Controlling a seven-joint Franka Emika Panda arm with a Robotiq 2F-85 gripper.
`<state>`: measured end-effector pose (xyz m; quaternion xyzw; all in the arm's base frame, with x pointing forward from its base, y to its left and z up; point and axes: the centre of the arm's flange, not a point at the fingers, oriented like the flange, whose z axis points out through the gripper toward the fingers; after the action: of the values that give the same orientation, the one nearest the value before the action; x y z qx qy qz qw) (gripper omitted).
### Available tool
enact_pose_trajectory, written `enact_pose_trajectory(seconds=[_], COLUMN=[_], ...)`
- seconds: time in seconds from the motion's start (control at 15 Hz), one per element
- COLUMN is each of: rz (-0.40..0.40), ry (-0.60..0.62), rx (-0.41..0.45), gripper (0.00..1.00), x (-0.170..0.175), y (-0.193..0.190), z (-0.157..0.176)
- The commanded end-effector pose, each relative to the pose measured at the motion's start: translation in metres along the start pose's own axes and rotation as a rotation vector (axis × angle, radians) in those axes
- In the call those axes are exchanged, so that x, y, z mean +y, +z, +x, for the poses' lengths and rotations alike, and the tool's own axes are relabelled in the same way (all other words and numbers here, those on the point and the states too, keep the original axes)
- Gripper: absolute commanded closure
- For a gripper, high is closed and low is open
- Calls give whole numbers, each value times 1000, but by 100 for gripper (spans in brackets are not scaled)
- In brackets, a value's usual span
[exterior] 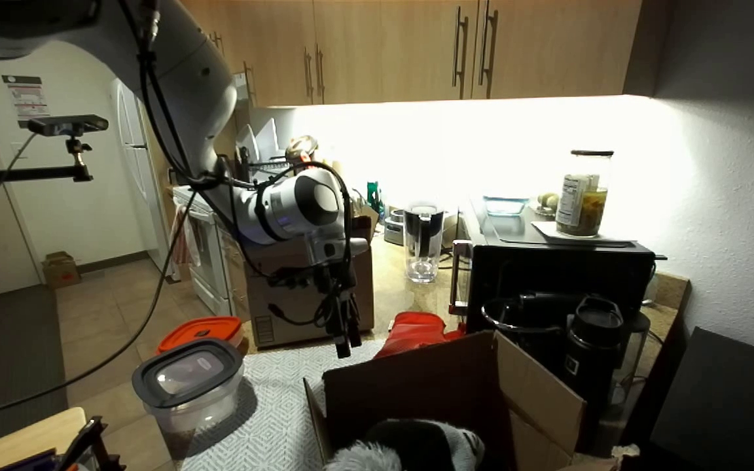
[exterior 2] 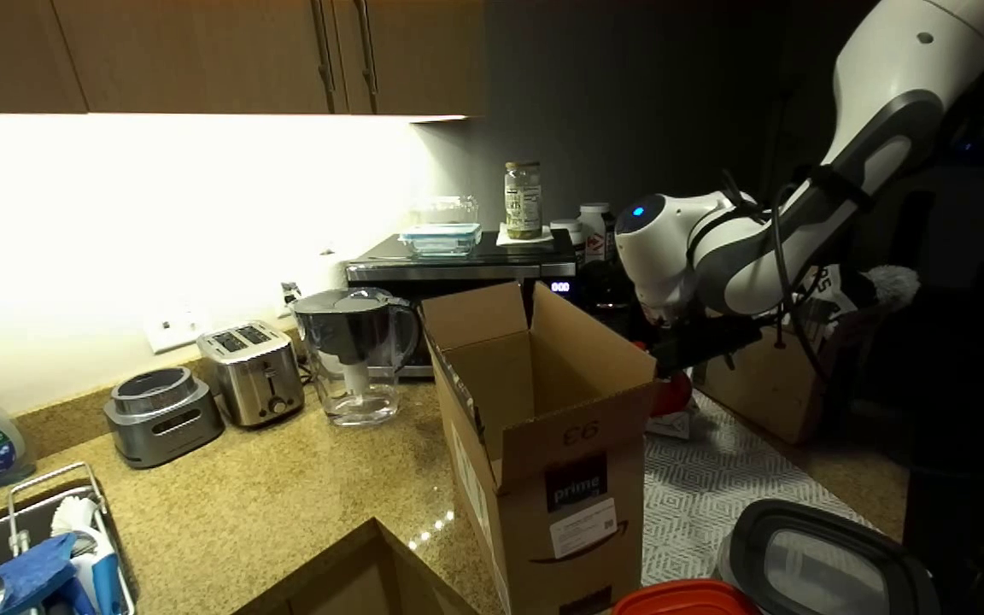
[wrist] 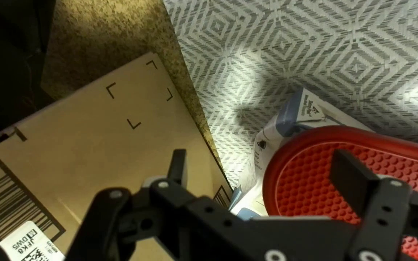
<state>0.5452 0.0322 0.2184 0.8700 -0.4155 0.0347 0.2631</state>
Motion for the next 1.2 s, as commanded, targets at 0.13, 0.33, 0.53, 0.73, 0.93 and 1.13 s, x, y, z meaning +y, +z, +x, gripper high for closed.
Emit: enact_pose_trajectory(seconds=[0.13, 0.33, 0.53, 0.73, 0.93, 1.13], rz=[-3, -3, -3, -3, -13, -36], ry=[-1, -1, 0, 0, 3, 2], rx=[2, 3, 3, 3, 3, -12], gripper=[0, 0, 0, 0, 0, 0], x=[-1, -1, -1, -1, -5, -13], y=[-1, -1, -1, -1, 5, 26], z=[0, 0, 0, 0, -2, -7])
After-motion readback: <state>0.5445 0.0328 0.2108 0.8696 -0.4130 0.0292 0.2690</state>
